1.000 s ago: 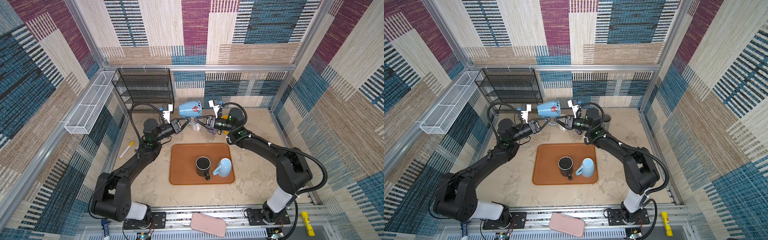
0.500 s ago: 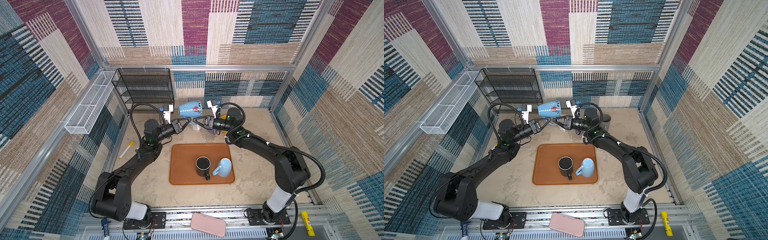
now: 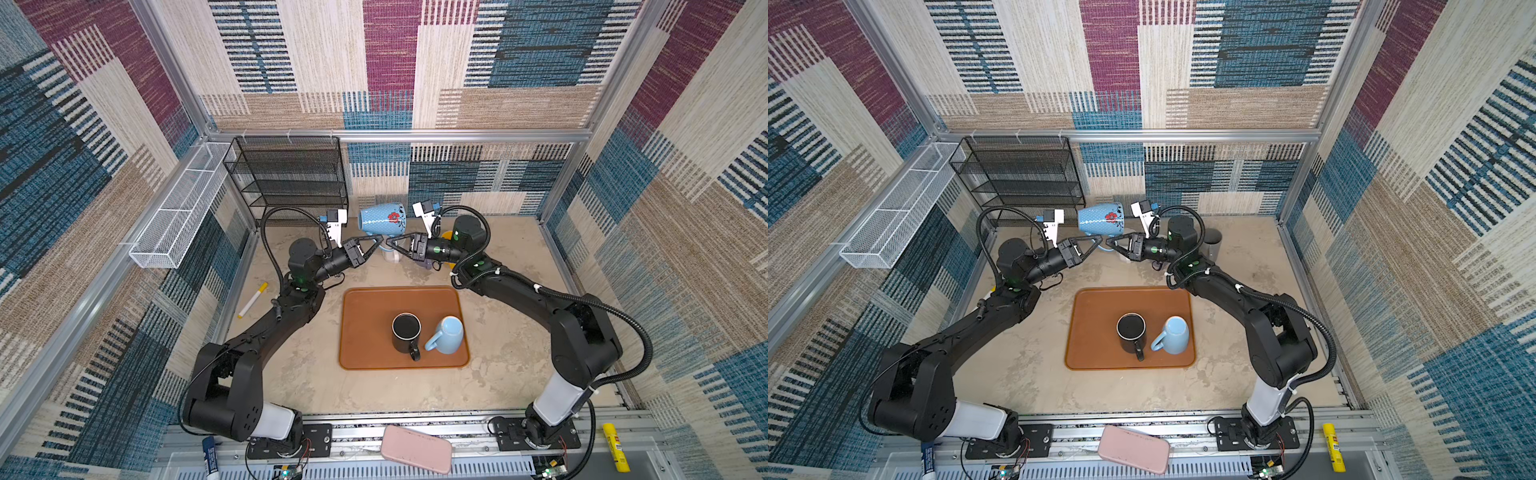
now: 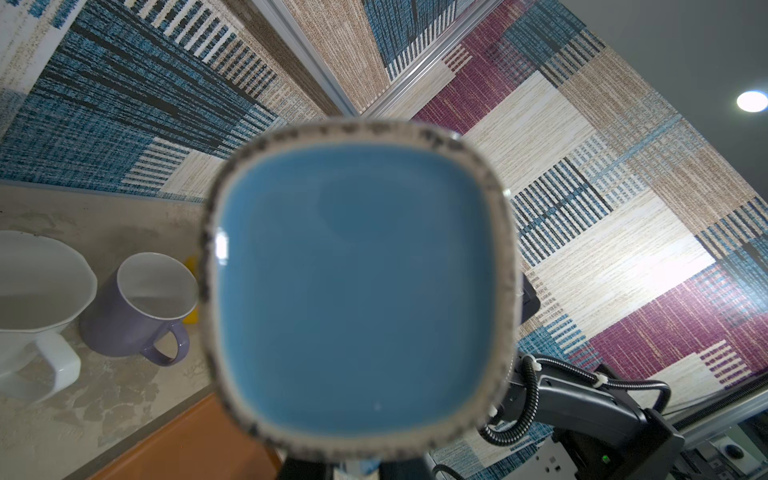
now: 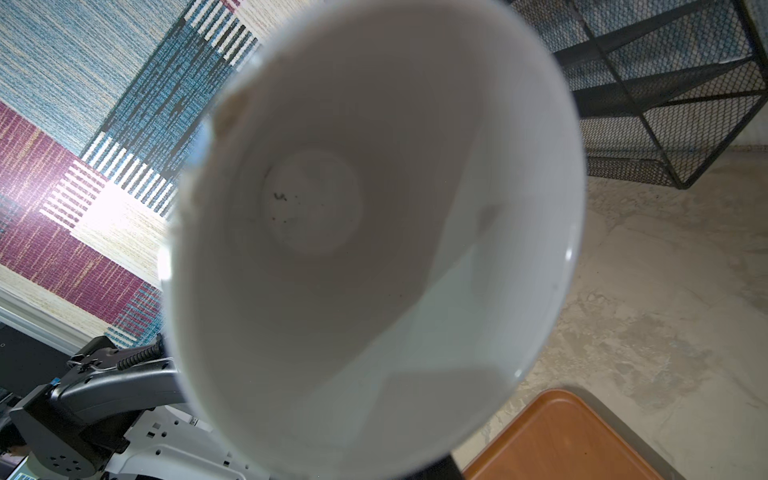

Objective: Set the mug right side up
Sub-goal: 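Grasp the blue mug's handle with the right gripper while the left gripper holds its base, then open the left gripper off the blue mug while the right gripper pulls it away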

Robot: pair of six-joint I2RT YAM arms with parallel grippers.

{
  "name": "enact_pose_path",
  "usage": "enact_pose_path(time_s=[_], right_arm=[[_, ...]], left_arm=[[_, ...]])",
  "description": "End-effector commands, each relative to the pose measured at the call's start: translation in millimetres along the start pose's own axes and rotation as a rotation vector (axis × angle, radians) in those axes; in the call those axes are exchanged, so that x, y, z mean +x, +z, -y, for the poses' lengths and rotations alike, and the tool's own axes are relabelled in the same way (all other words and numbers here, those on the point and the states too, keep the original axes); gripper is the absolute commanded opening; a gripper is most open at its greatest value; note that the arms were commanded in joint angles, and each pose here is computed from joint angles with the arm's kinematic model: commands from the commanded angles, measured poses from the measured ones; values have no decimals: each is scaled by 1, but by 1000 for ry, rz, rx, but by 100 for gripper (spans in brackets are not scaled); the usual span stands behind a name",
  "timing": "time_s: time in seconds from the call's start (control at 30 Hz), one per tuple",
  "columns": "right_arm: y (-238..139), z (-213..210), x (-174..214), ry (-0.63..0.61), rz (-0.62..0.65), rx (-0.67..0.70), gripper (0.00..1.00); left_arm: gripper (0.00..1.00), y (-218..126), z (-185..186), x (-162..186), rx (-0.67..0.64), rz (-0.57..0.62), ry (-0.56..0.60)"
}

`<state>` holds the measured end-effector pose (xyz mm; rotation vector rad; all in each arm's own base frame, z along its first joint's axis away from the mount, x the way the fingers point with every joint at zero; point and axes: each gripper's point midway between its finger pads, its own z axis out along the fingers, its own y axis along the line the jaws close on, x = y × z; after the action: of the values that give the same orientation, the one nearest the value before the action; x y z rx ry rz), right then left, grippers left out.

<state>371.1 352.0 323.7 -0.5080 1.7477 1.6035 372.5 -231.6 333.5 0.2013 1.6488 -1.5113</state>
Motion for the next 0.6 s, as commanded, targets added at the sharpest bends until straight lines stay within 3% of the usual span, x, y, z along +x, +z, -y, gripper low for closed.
enact_pose_path(time_s=[0.0, 0.13, 0.57], right_arm=[[0, -28, -17, -76, 40, -53, 4], [0, -23, -19, -87, 38, -11, 2], [3, -5, -23, -98, 28, 89, 0]], left_arm=[[16, 2, -3, 9, -3, -44, 2], [23, 1, -7, 10, -32, -54, -6], [24, -11, -12, 13, -151, -88, 22]])
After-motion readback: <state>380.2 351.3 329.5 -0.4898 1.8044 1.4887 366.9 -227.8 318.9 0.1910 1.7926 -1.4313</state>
